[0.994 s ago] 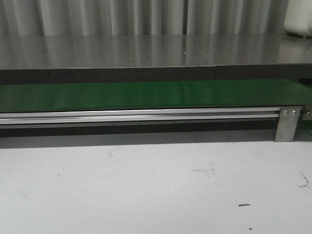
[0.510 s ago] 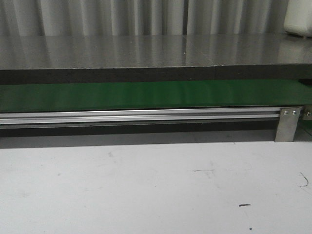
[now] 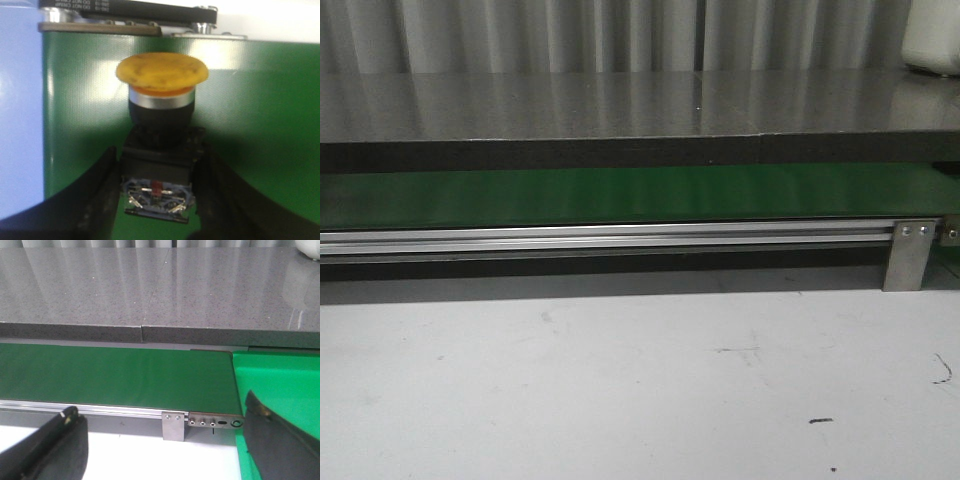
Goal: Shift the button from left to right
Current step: 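Lower the button onto the conveyor belt end and open the left gripper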
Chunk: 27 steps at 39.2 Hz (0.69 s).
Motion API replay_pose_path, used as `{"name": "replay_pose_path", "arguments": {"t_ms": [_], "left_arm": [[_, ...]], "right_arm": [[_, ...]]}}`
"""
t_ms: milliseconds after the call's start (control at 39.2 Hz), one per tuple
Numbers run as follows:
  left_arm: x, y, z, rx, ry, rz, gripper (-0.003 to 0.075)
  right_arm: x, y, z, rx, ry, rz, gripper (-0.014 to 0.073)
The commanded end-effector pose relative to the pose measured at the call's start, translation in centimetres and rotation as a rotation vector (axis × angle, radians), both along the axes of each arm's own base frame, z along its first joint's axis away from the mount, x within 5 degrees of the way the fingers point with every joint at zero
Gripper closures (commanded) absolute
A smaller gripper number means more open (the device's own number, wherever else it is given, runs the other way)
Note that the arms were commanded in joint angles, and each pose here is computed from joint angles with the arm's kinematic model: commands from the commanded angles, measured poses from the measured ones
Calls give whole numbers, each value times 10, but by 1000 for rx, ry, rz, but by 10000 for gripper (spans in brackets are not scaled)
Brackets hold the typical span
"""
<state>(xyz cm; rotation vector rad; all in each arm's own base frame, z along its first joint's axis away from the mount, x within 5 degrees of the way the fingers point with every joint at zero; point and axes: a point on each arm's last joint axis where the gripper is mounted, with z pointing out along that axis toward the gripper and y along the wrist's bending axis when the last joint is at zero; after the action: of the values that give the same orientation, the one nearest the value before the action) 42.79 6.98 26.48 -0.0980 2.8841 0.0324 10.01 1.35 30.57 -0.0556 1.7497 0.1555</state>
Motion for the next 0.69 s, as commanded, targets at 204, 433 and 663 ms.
{"name": "replay_pose_path", "arguments": {"t_ms": [204, 433, 663], "left_arm": [[-4, -6, 17, 1, -26, -10, 484], [-5, -15, 23, 0, -31, -43, 169], [-12, -34, 73, 11, -155, -93, 176]], "right_arm": [[2, -1, 19, 10, -109, -11, -50], [2, -1, 19, 10, -108, -11, -50], [2, -1, 19, 10, -108, -11, -50]]}}
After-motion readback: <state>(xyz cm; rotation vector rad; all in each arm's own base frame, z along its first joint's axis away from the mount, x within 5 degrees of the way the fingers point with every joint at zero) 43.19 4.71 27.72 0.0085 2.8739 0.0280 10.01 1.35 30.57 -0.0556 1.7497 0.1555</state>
